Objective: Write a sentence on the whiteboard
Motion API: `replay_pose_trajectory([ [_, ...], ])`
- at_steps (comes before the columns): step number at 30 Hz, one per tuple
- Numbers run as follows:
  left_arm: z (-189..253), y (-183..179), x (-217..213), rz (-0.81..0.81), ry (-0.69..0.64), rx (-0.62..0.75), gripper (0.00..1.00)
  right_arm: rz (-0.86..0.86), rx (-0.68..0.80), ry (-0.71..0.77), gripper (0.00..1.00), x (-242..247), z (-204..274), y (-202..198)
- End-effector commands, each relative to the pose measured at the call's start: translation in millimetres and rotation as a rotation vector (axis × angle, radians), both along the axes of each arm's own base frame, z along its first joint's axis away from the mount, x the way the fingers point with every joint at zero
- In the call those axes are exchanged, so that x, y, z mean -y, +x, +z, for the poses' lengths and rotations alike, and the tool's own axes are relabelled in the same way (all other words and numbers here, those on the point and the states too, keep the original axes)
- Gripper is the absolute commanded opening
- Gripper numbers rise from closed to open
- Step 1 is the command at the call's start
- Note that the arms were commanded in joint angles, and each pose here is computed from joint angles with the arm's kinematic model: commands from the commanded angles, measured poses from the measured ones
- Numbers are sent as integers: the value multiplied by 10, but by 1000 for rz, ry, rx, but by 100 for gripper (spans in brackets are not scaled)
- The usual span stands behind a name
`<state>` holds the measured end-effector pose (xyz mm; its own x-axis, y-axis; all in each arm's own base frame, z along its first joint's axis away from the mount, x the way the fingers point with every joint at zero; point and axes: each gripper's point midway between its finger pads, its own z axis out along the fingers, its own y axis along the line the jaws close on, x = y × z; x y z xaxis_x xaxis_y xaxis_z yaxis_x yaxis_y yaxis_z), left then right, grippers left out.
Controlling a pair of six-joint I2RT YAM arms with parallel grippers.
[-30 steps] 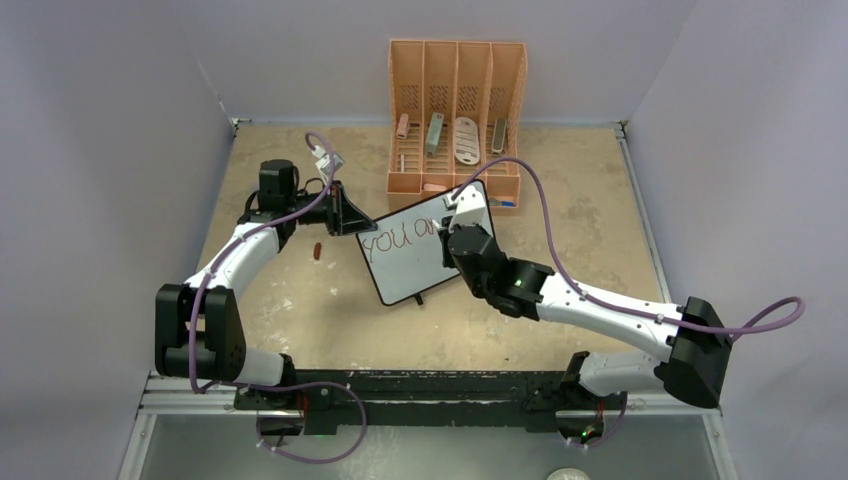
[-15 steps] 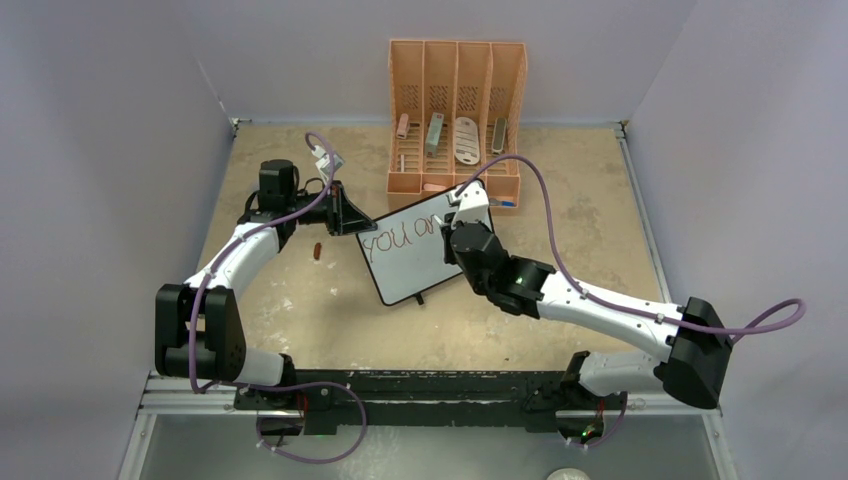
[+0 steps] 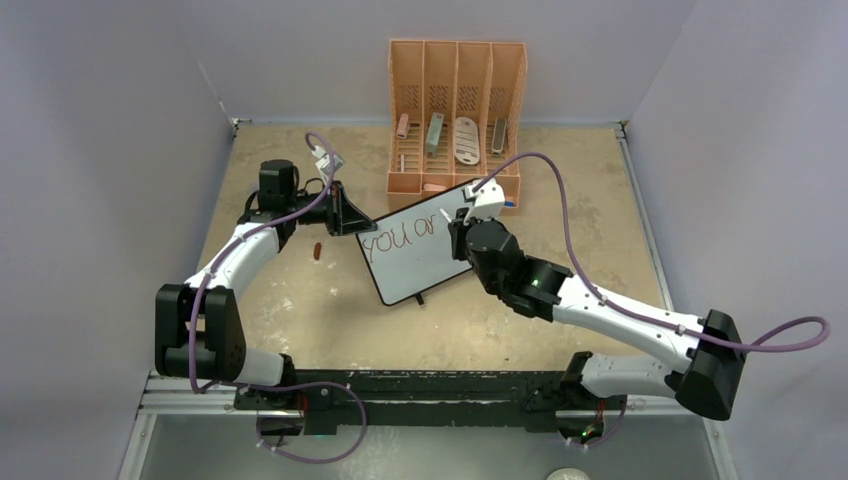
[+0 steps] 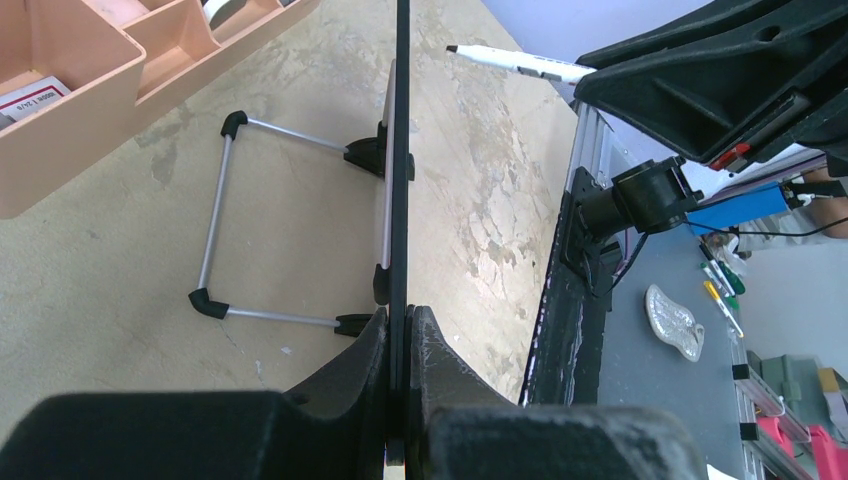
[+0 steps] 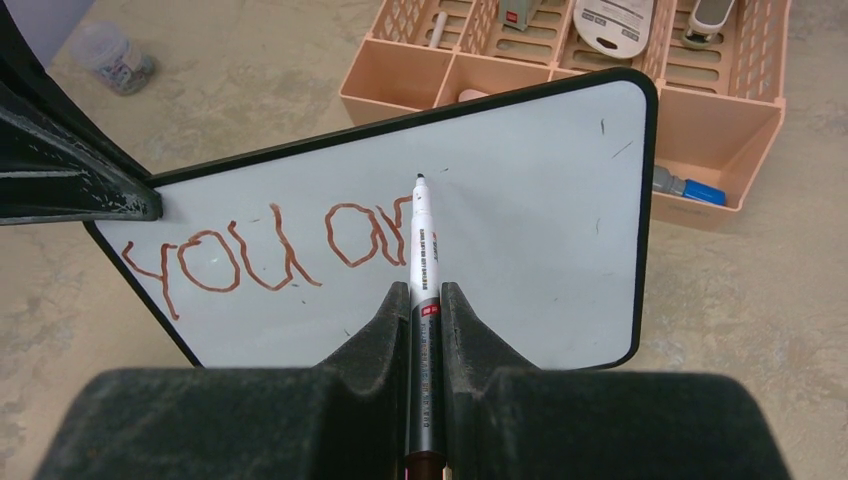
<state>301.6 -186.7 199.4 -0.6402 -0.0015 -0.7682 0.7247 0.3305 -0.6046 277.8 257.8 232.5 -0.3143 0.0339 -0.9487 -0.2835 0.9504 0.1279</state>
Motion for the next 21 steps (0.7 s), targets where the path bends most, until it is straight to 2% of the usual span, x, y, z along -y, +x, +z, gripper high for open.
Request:
replay_pose_trajectory([
  [1, 151, 14, 34, -29, -8, 67, 0, -5, -4, 34, 0, 70, 12, -12],
  [21, 145, 13, 33, -29, -7, 66, 0, 50, -36, 25, 0, -57, -129, -26],
])
